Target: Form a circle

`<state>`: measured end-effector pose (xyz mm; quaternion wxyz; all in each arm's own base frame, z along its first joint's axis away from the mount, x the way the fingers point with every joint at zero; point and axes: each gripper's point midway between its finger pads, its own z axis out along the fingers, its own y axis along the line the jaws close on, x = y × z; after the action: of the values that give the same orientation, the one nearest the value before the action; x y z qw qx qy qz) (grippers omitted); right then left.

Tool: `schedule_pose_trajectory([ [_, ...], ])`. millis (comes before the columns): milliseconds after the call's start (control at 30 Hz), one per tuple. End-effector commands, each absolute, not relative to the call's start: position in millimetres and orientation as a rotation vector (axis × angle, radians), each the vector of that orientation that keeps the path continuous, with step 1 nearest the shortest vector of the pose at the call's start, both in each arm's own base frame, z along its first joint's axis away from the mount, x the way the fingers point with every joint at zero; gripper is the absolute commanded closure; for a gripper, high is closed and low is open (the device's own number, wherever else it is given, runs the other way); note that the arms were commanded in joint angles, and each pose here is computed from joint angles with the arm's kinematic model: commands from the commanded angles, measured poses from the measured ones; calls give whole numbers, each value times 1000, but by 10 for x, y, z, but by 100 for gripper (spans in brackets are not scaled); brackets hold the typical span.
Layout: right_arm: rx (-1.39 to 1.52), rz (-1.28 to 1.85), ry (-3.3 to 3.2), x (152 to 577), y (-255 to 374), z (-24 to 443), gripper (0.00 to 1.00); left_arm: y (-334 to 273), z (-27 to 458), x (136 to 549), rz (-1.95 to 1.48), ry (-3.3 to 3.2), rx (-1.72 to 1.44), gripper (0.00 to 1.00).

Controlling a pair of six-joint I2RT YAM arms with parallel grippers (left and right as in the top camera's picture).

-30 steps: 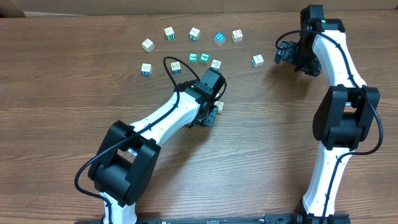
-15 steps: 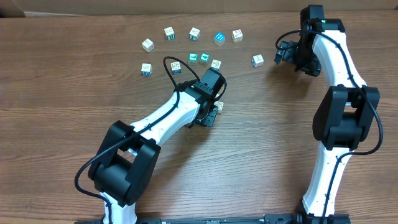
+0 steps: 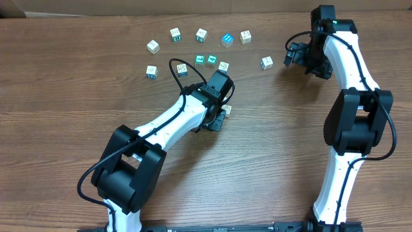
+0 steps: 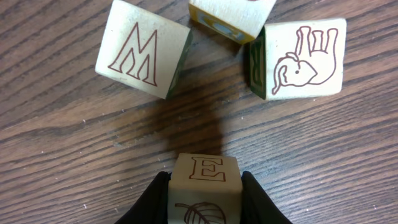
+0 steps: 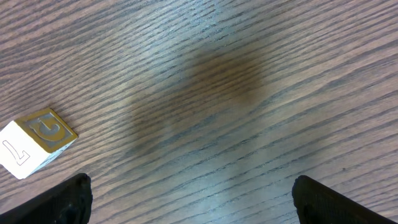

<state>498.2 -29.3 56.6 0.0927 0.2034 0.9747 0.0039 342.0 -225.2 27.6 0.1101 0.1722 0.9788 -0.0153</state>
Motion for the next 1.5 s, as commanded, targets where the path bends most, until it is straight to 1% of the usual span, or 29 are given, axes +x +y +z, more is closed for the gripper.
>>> schedule_pose_trajectory([
  [0, 603, 20, 2844, 5051, -307, 751, 0, -2245, 221, 3390, -18, 2879, 541, 96],
  [1033, 603, 20, 2844, 5051, -307, 751, 0, -2247, 186, 3358, -13, 2879, 561, 96],
  [1467, 603, 20, 2844, 5051, -307, 751, 0, -2247, 176, 3356, -14, 2879, 560, 94],
])
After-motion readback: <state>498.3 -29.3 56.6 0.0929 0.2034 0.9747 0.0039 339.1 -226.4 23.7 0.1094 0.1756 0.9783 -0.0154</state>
